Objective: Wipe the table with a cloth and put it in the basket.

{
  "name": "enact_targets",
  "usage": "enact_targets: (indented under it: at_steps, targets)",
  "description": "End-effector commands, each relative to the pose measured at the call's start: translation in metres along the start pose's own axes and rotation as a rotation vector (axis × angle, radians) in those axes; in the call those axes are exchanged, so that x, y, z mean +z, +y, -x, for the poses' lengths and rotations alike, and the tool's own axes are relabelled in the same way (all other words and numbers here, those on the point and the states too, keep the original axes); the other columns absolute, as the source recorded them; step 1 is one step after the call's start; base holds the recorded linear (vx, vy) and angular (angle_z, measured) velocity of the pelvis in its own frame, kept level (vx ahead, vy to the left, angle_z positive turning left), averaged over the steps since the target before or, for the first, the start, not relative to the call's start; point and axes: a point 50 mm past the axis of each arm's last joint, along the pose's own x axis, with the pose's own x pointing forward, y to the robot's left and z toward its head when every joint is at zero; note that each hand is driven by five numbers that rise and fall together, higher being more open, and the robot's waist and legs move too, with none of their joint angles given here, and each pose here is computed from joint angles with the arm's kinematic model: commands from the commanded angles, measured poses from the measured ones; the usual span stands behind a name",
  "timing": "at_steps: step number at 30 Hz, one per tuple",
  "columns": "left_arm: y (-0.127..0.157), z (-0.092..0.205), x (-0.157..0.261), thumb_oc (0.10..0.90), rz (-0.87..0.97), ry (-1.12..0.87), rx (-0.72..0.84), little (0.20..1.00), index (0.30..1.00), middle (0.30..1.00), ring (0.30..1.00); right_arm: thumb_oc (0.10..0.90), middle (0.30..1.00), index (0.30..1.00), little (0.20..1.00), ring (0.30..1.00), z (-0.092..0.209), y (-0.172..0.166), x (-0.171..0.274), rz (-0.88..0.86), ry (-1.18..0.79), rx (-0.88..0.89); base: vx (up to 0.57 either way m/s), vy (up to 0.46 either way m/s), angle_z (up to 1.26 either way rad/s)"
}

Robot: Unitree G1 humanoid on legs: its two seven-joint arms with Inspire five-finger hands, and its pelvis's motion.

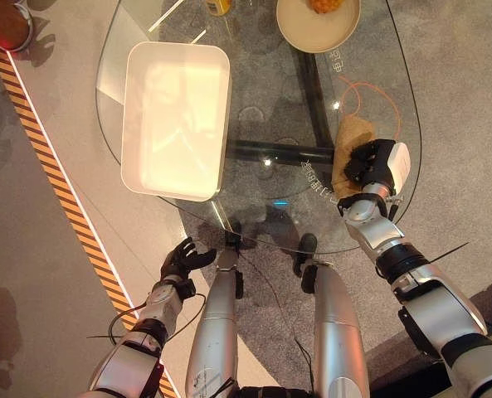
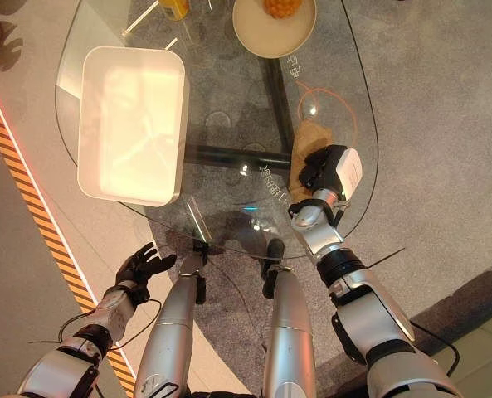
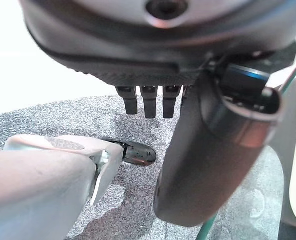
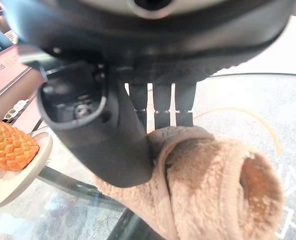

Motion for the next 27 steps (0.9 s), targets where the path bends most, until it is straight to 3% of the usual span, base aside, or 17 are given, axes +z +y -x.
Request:
enact_targets:
  at_steps: [1, 27]
  targets:
    - [0.0, 0.001, -0.005, 0.8, 0.027, 0.006, 0.02, 0.9, 0.9, 0.9, 0.9, 0.1, 0.3, 0.3, 0.2, 0.3, -0.004, -0.004, 0.019, -0.021, -0.097, -0.027, 0.0, 0.0, 0.0]
    - [-0.001, 0.001, -0.005, 0.8, 0.033, 0.001, 0.013, 0.9, 0.9, 0.9, 0.9, 0.1, 0.3, 0.3, 0.2, 0.3, -0.002, -0.001, 0.04, 0.015, -0.222, 0.026, 0.0, 0.0, 0.0]
